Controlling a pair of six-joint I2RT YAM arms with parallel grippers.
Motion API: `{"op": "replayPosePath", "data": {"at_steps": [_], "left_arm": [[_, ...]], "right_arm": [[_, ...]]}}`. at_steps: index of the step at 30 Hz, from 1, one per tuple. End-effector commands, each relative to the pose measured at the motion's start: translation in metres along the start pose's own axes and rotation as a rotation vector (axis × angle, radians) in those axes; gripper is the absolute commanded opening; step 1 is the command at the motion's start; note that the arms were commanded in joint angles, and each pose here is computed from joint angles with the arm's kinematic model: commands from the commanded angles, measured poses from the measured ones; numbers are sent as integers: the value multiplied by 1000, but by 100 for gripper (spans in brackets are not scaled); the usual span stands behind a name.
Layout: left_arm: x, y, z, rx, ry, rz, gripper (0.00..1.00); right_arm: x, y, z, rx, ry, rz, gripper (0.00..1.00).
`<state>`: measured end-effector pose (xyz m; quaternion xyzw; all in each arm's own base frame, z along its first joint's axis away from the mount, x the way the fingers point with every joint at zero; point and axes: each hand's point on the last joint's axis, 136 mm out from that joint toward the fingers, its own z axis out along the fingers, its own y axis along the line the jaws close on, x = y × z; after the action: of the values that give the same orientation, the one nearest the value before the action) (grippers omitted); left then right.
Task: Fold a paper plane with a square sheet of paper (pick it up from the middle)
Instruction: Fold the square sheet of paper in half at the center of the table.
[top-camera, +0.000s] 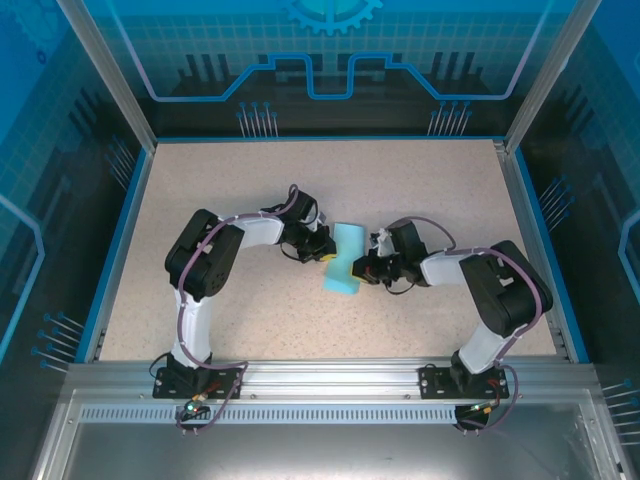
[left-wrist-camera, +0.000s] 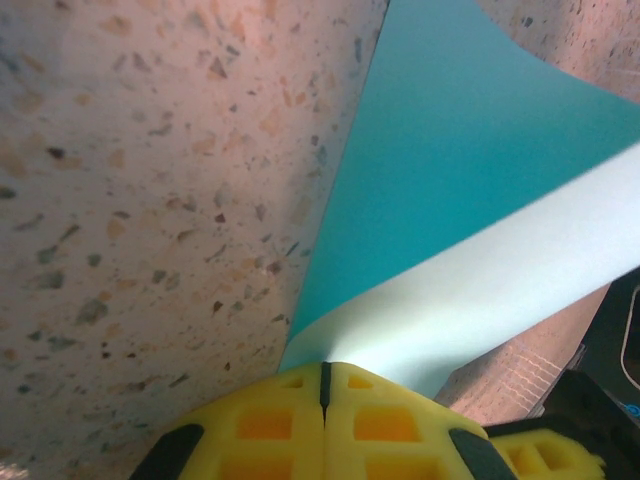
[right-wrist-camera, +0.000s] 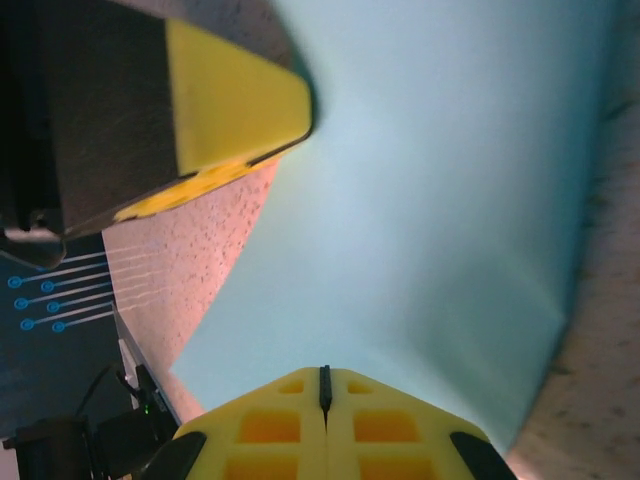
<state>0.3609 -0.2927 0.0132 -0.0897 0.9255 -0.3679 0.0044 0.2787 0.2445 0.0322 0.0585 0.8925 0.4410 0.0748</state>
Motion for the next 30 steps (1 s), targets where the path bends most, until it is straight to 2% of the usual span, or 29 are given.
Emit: {"op": "replayPosePath", "data": {"at_steps": [1,12,24,30], "left_arm": [[19,52,19,-157,58,-66,0],[20,52,20,-158,61,-64,0],[21,51,18,-157,67,-60,0],[21,51,18,-157,68,-57,0]], "right_arm": [[17,-3,8,15,58,-13,4],[29,-34,18,52,71,39,4],[21,2,-7,-20,11,-8,6],[35,-5,4,-5,61,4,7]]}}
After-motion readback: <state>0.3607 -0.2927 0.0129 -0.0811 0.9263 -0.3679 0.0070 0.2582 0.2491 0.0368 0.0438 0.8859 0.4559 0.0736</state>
